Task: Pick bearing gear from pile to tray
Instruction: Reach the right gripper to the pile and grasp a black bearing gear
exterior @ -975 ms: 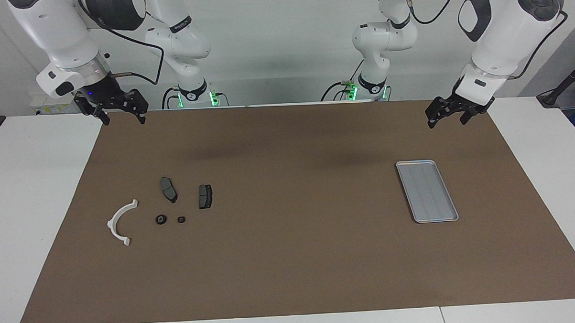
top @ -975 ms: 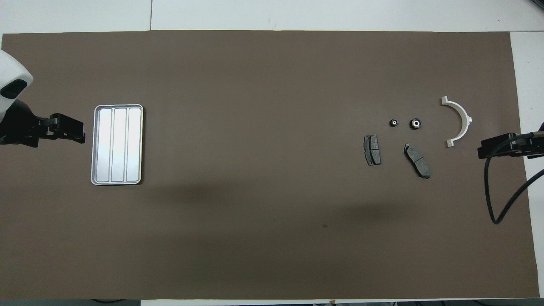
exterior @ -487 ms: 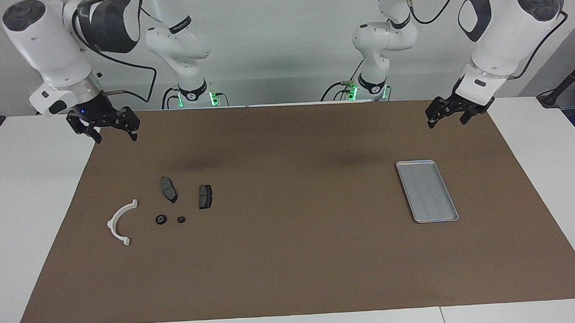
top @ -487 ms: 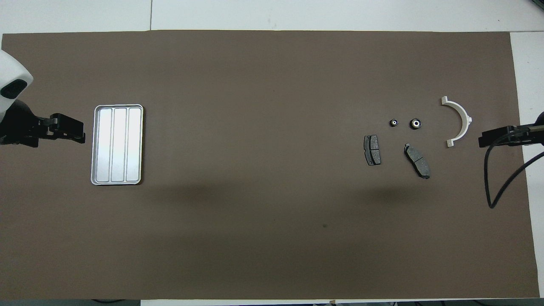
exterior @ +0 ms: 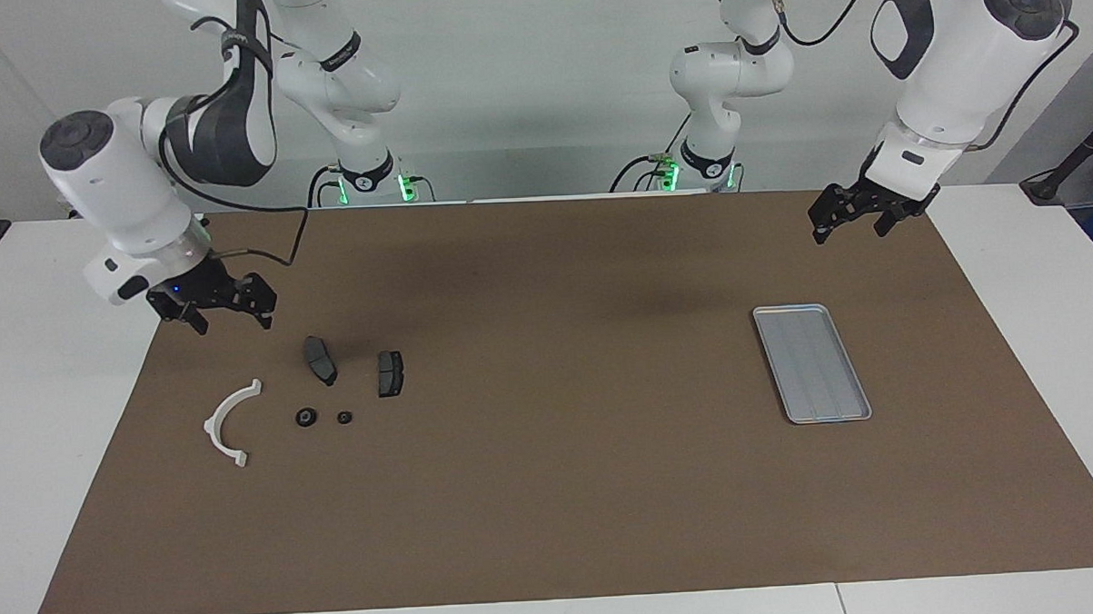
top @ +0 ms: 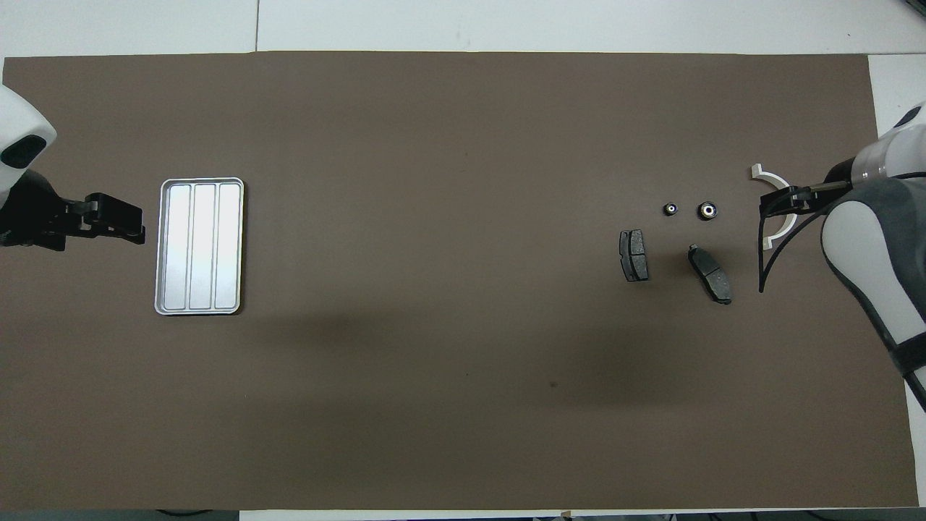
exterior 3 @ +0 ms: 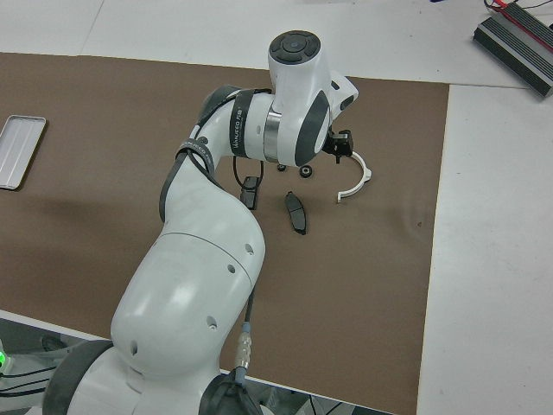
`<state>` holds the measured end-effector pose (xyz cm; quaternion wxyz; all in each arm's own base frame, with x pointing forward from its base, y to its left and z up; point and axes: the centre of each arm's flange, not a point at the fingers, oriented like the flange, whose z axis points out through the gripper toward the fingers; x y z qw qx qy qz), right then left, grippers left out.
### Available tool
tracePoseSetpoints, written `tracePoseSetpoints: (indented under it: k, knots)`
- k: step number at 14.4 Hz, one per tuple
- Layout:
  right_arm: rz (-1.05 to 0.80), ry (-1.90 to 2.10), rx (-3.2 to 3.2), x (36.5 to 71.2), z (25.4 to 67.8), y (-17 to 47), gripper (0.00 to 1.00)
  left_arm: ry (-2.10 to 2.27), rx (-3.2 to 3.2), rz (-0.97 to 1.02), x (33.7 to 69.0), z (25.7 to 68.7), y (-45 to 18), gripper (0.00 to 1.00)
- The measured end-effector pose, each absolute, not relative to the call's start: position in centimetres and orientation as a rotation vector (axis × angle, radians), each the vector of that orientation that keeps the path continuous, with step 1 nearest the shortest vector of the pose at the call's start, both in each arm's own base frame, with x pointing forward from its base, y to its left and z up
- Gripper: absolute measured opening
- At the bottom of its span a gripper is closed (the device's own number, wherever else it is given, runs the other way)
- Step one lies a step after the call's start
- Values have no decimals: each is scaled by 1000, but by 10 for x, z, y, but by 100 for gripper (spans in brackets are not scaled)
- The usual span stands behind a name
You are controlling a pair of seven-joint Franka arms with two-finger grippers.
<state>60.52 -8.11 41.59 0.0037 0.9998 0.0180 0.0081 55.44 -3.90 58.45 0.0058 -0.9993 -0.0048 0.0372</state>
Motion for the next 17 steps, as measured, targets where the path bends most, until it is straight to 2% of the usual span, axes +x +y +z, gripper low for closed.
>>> tracePoseSetpoints:
  k: [4, 9, 12, 14, 17]
  knots:
    - [23, 101, 3146, 621, 372, -66, 97, -15, -3128, 116, 554, 584, -39, 100]
    - [21, 132, 3160, 634, 323, -32, 100, -15, -3128, 116, 554, 584, -39, 100]
    - [28, 130, 3162, 636, 313, -32, 100, -15, -3128, 116, 554, 584, -39, 100]
    - [29, 129, 3162, 637, 314, -32, 91, -15, -3128, 116, 554, 584, -39, 100]
    - [21, 124, 3162, 636, 311, -34, 90, -15, -3128, 116, 554, 584, -39, 100]
